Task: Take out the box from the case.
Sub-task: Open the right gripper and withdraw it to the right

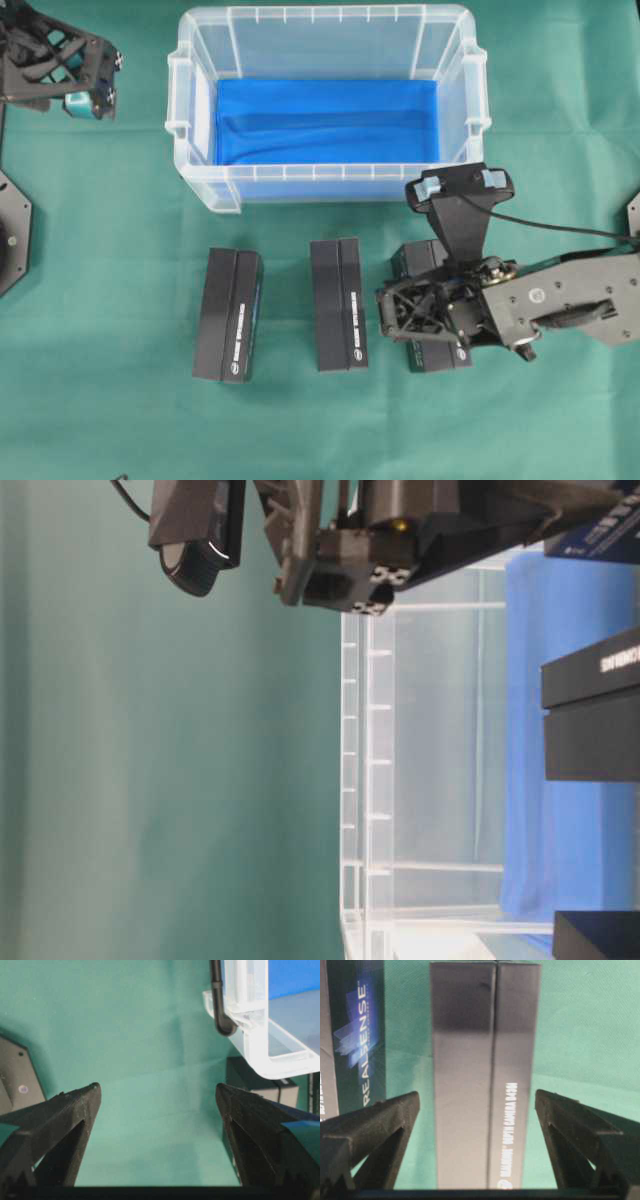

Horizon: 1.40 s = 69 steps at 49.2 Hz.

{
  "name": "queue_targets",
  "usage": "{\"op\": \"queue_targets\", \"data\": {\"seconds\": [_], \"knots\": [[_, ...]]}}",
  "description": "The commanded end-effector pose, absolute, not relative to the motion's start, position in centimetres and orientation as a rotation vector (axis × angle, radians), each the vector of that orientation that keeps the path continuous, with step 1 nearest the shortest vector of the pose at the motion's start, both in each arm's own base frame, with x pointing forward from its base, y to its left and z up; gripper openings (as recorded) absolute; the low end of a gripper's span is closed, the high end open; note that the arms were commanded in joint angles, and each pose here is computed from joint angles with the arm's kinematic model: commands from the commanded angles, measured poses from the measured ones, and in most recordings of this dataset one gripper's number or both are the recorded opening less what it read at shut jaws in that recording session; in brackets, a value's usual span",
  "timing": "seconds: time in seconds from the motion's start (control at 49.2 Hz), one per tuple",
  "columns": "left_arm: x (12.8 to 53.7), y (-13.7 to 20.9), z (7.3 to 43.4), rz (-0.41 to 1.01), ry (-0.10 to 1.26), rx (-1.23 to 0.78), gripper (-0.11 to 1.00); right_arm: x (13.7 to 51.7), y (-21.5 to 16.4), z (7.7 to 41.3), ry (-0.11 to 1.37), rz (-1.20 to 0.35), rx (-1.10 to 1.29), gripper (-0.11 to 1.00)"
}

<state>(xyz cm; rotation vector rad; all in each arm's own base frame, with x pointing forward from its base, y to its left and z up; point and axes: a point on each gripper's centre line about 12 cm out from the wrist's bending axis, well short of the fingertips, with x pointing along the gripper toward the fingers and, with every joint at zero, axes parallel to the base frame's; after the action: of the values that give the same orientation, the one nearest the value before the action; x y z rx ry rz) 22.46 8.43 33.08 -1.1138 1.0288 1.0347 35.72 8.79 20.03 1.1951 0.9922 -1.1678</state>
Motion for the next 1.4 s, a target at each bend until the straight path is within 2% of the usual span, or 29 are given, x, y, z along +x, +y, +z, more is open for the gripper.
{"op": "queue_targets", "data": {"seconds": [0.0, 0.468, 0.997, 1.383], "knots": [[22.6, 8.5, 34.0, 1.02, 0.999, -1.114, 0.98, 35.8, 8.8, 22.0, 0.965, -1.125, 1.228, 0.93], [22.6, 8.5, 34.0, 1.023, 0.998, -1.116, 0.98, 33.1, 8.3, 25.4, 0.956, -1.116, 1.226, 0.93], [22.6, 8.5, 34.0, 1.031, 0.994, -1.128, 0.98, 24.9, 8.7, 27.2, 0.997, -1.089, 1.253, 0.93], [22.6, 8.5, 34.0, 1.032, 0.991, -1.131, 0.98, 24.6, 8.6, 27.7, 0.99, -1.073, 1.257, 0.93]]}}
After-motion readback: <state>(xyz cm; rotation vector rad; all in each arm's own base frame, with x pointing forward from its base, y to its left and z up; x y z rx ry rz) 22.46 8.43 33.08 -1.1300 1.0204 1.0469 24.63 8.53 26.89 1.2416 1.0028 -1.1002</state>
